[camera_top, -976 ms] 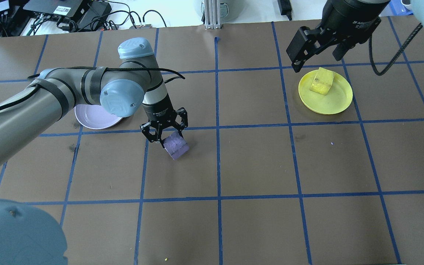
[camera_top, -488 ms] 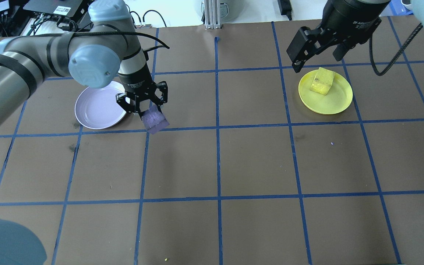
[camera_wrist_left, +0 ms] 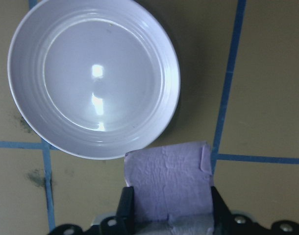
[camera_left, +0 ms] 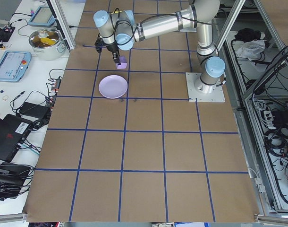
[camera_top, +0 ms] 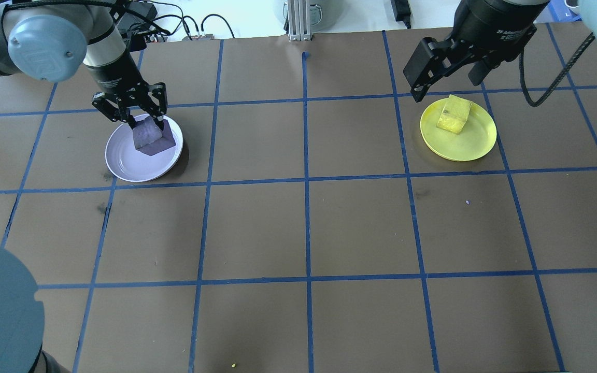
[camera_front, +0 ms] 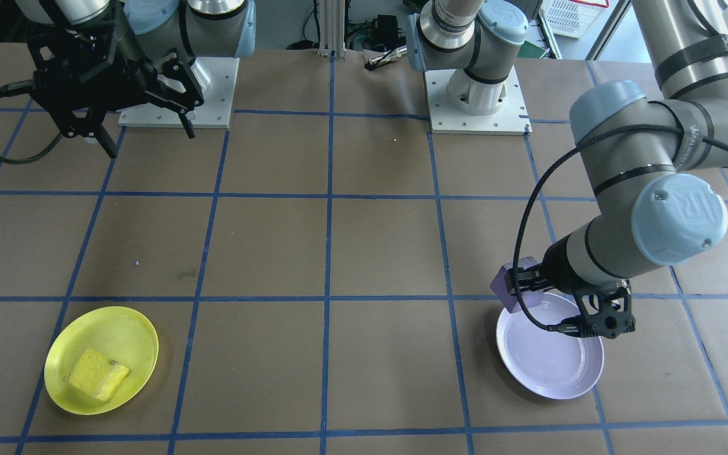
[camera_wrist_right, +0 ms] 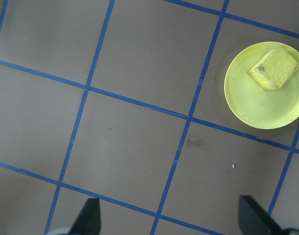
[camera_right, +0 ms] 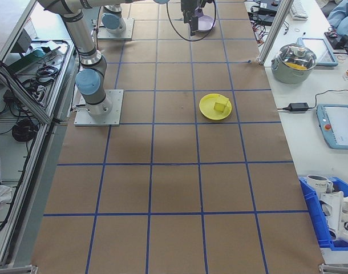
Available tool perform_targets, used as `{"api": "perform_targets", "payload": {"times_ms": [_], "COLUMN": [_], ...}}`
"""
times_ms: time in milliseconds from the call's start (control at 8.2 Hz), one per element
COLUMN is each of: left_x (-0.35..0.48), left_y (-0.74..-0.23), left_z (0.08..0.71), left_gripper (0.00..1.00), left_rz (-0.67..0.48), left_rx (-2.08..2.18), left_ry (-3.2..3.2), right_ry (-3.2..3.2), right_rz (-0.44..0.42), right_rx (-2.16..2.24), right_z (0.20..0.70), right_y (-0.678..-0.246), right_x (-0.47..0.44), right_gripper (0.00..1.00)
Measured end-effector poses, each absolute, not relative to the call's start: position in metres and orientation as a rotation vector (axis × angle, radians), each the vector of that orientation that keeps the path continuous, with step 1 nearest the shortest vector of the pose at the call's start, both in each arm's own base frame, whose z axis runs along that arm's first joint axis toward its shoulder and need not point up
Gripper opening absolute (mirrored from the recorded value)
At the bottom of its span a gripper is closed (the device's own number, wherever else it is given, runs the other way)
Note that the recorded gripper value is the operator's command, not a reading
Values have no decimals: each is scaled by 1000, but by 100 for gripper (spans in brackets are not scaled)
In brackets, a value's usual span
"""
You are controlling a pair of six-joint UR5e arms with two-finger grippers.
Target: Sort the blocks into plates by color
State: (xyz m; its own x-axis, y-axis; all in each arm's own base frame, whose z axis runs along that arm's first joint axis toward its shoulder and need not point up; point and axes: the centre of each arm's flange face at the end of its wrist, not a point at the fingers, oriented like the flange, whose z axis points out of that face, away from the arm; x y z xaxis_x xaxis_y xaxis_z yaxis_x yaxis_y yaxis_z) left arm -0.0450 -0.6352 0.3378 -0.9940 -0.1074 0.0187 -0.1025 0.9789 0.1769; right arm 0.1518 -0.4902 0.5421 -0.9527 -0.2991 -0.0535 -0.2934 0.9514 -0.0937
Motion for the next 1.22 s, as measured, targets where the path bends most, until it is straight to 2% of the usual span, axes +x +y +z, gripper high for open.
{"api": "perform_targets", "payload": {"times_ms": [488, 610, 732, 854, 1220], "left_x": [26, 35, 43, 47, 47], "left_y": [-668, -674, -678, -680, -682], "left_z": [289, 277, 267, 260, 255], "left_gripper": [0, 13, 88, 100, 100], "left_rz": [-186, -176, -168, -165, -160], "left_rx": [19, -6, -14, -16, -20], "left_ry": [-3104, -3105, -3104, -3103, -3098], "right_ry": [3037, 3037, 3038, 3039, 3062], "right_rz": [-127, -121, -122, -121, -114], "right_rx": [-460, -459, -460, -460, -458], "right_z": [541, 538, 537, 535, 534], "right_y": [-490, -490, -490, -490, -490], "right_x": [152, 152, 152, 152, 149], "right_gripper": [100, 100, 100, 100, 100]}}
